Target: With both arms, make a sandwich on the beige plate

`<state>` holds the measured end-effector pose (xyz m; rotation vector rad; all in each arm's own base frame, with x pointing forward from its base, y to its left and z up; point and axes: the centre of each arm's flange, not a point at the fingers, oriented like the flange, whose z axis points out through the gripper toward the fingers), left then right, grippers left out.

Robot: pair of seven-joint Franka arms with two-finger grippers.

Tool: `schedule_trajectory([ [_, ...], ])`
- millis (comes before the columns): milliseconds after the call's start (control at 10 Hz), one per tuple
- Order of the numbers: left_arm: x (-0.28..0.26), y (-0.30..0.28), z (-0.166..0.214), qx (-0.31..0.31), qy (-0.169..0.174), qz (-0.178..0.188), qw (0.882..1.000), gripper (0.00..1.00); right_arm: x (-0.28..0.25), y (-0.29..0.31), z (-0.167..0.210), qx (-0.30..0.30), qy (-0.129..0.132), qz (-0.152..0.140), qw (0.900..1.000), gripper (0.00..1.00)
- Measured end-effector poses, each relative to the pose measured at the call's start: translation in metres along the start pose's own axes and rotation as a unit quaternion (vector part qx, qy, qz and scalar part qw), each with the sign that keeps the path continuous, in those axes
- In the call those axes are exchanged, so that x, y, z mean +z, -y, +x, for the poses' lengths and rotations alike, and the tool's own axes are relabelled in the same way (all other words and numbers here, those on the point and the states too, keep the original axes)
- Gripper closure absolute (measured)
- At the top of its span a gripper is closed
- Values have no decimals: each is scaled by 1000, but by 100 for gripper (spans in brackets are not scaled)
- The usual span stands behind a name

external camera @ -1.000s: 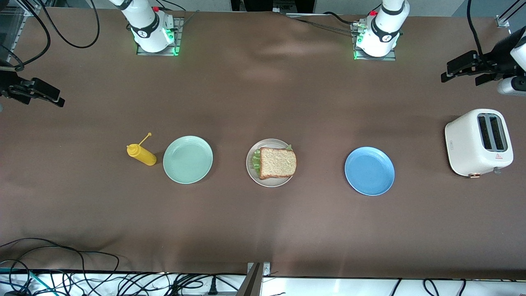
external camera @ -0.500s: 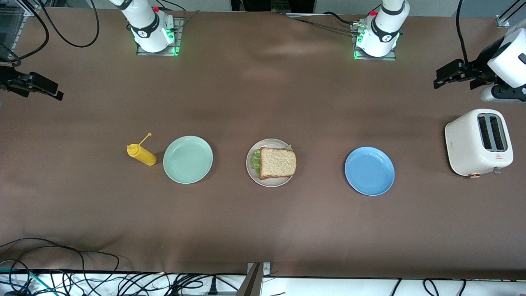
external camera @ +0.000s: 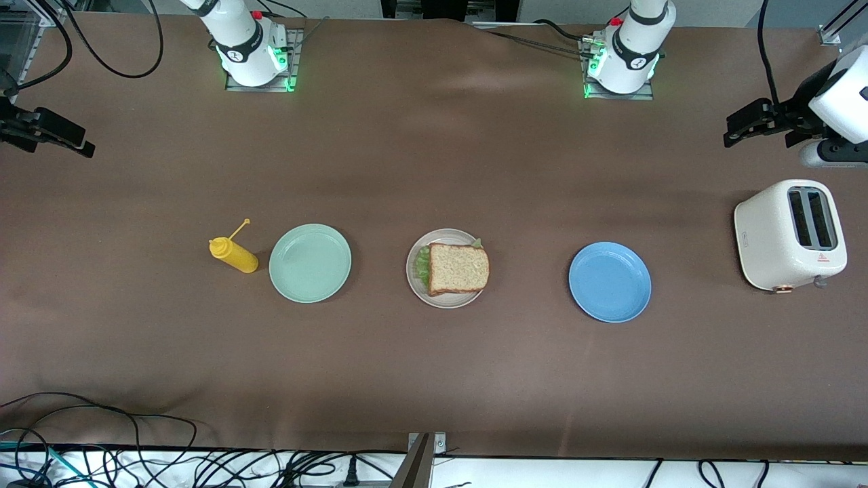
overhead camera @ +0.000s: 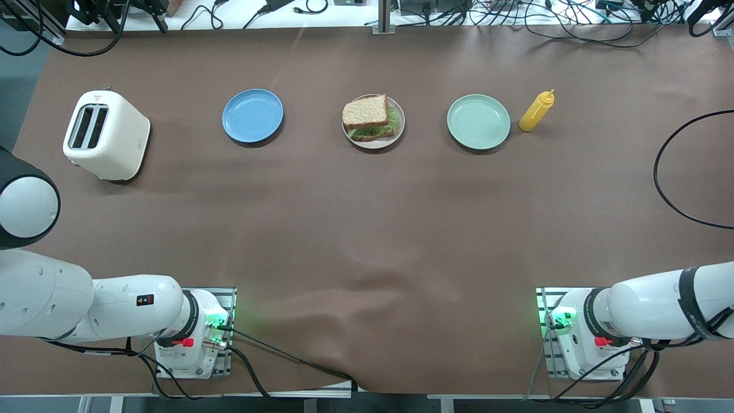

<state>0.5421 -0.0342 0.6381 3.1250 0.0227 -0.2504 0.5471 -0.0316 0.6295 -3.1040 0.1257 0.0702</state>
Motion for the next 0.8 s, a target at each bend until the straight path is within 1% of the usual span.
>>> schedule_trajectory([
  [200,0,-4,0,2,0,1,1000,0,-1,3,0,-15,-1,0,1000,0],
  [600,-9,-5,-6,1,-10,2,1000,0,-2,2,0,-17,-2,-1,1000,0],
  [800,-12,-15,-9,9,-14,3,1000,0,-2,2,0,-18,-2,-1,1000,0],
])
